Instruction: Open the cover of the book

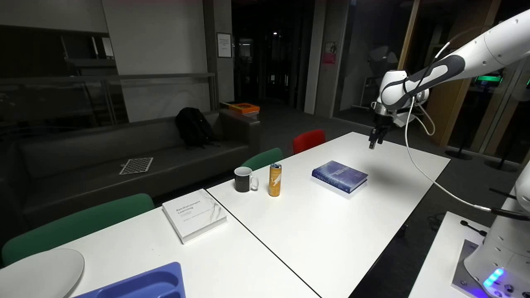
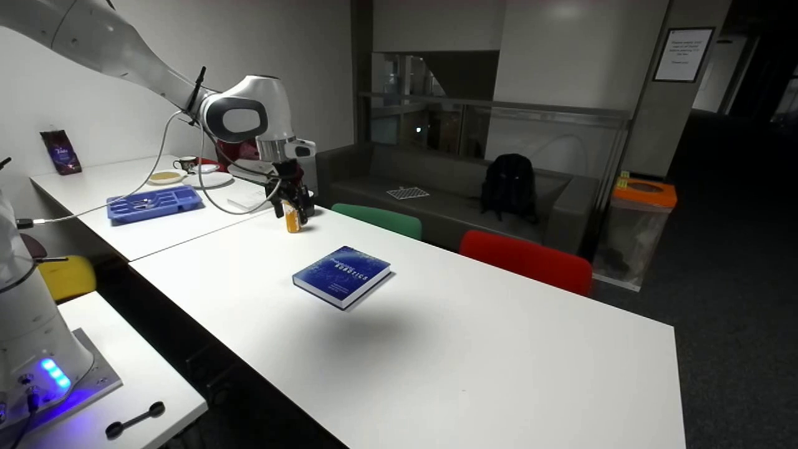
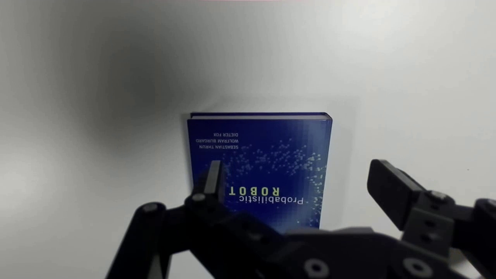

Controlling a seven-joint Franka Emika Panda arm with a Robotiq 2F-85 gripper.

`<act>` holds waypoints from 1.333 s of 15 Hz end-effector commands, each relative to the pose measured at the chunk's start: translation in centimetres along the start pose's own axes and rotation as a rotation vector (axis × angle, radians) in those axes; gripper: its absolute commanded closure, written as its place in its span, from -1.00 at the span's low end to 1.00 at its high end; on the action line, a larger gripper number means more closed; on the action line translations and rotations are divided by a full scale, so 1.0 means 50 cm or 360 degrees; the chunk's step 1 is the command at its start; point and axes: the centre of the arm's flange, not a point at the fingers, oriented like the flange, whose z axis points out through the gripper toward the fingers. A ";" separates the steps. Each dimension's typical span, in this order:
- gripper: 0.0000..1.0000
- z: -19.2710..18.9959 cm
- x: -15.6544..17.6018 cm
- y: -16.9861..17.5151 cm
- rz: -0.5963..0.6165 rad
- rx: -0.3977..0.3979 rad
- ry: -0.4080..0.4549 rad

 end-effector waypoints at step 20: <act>-1.00 0.164 0.127 0.084 0.0011 0.0091 -0.0004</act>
